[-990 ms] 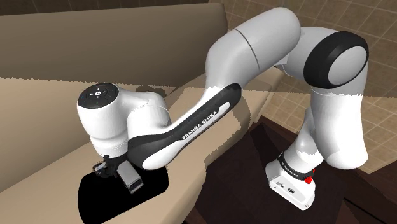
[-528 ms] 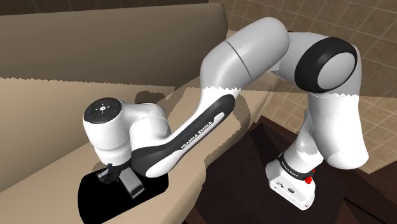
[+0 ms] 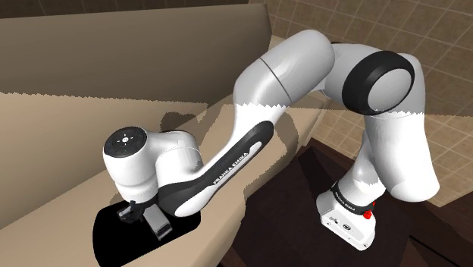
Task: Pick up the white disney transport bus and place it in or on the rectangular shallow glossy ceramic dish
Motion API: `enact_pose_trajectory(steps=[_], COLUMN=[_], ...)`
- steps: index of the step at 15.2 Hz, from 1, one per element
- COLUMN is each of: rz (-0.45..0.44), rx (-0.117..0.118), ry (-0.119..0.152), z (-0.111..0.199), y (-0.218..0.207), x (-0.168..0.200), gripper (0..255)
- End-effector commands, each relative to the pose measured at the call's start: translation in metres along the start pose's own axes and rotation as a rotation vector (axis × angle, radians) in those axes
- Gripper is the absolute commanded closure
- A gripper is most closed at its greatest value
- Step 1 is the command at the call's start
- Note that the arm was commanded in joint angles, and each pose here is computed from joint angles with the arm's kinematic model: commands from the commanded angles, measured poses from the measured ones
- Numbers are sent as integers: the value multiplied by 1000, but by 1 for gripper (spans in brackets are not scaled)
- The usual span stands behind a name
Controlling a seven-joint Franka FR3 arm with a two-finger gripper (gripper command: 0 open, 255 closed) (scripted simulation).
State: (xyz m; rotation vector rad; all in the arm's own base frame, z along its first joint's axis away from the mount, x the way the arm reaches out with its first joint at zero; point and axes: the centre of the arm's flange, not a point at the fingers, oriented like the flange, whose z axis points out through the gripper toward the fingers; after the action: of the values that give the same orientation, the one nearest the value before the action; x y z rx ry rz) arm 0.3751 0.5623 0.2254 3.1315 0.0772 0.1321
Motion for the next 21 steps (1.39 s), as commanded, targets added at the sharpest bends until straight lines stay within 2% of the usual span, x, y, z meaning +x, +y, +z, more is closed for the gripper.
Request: enact_pose_trajectory(steps=[1, 4, 5, 10, 14, 21], rz=[0, 0, 0, 0, 0, 0], rx=[1, 1, 1, 1, 1, 1], ry=[1, 1, 1, 1, 1, 1], z=[0, 0, 0, 0, -50, -50], y=[0, 0, 0, 0, 0, 0], x=[0, 0, 0, 0, 0, 0], gripper=[255, 255, 0, 0, 0, 0])
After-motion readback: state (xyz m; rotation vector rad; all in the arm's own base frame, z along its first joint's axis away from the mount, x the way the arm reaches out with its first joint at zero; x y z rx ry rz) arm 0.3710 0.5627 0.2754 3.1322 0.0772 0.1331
